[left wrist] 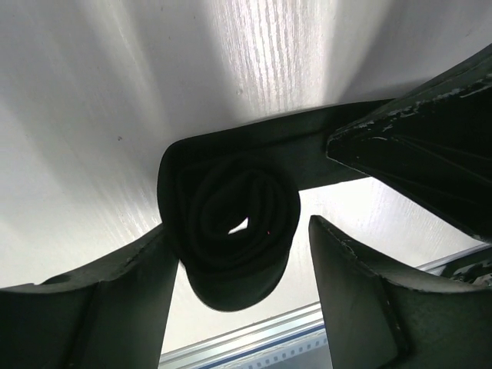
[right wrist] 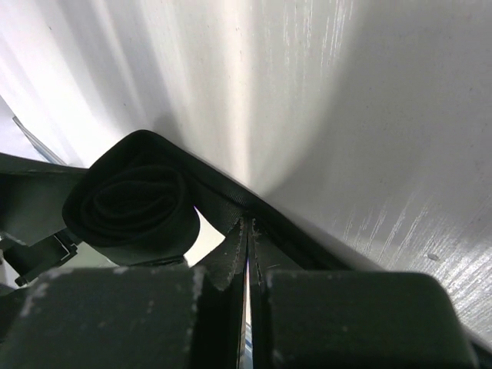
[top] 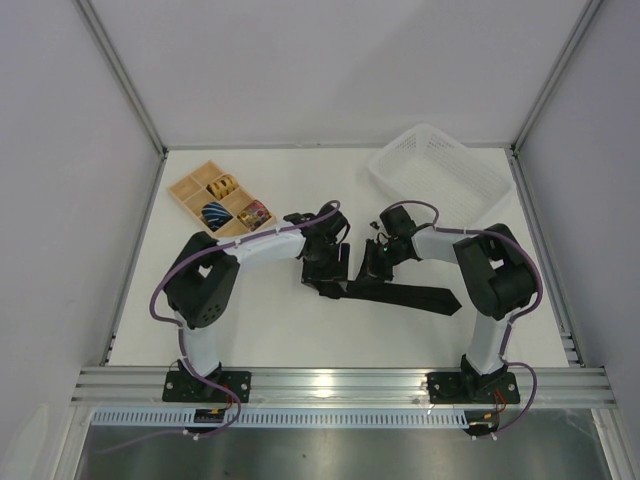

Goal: Roll the ties
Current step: Roll the tie

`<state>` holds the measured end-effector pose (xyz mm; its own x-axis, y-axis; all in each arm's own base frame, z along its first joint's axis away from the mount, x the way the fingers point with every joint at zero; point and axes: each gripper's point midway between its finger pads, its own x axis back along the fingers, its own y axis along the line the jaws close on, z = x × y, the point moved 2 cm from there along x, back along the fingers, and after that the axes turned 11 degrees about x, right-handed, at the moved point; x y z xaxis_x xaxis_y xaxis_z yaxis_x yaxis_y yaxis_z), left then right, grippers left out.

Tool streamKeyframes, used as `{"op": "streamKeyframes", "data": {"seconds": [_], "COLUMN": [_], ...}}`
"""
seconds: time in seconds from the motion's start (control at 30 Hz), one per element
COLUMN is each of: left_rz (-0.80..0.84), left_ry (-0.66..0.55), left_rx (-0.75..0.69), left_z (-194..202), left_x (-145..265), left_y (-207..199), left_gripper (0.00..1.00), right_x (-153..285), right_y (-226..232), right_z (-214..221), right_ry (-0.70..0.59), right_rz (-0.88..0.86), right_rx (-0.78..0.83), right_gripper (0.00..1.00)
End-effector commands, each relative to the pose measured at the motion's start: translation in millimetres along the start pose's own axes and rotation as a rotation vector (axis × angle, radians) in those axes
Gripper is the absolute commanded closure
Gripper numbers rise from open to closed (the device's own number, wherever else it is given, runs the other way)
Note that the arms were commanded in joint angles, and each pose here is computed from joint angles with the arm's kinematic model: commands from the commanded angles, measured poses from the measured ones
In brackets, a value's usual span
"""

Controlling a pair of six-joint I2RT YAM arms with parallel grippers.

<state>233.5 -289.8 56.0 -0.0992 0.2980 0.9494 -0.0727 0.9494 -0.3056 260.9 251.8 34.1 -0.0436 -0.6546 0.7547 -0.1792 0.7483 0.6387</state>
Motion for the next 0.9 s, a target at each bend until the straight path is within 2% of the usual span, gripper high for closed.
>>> {"op": "streamKeyframes", "data": {"seconds": [0.0,0.17,0.47,0.53,0.6,0.63,0.7,0.73,0.8,0.83,0.87], "left_rz": [0.038,0.032,0.005,0.002,-0.008,-0.007,-0.006,-0.009,-0.006,-0.011,-0.014], "left_ry": [-0.059,-0.050,-0.032,-0.032,-0.022,-0.018,-0.019,-0.021,-0.027,-0.039,-0.042], "left_rx": [-0.040,-0.025,-0.018,-0.019,-0.018,-0.014,-0.008,-0.008,-0.007,-0.002,0.001], "left_z": [-14.9,-13.4,-11.4,-11.9,-11.7,-11.9,-13.7,-14.2,-15.6,-18.4,-17.6], "left_x": [20.1,19.0,10.6,8.8,4.4,3.3,2.9,2.6,7.0,9.1,10.5], "left_y": [-17.7,-17.7,-11.9,-11.5,-9.6,-8.9,-7.6,-6.4,-5.9,-3.5,-0.4], "left_gripper": [0.28,0.32,0.31,0.34,0.43,0.53,0.62,0.74,0.86,0.97,0.99], "right_x": [-4.2,-4.4,0.0,0.1,0.0,-0.3,-0.8,-1.0,-1.5,-1.5,-1.7], "right_y": [-3.4,-1.2,3.5,4.0,4.0,3.9,2.2,2.0,-1.4,-3.1,-5.8], "right_z": [-4.1,-4.7,-7.4,-7.8,-6.9,-7.2,-6.4,-5.6,-4.5,-4.1,-3.2], "right_ry": [-0.014,-0.013,-0.019,-0.020,-0.017,-0.017,-0.013,-0.010,-0.007,-0.005,-0.004], "right_rz": [-0.002,-0.008,-0.014,-0.016,-0.015,-0.015,-0.013,-0.011,0.004,0.010,0.024], "right_rx": [0.006,0.013,0.028,0.029,0.033,0.035,0.035,0.039,0.037,0.035,0.037], "right_gripper": [1.00,1.00,1.00,1.00,1.00,1.00,1.00,1.00,1.00,1.00,1.00]}}
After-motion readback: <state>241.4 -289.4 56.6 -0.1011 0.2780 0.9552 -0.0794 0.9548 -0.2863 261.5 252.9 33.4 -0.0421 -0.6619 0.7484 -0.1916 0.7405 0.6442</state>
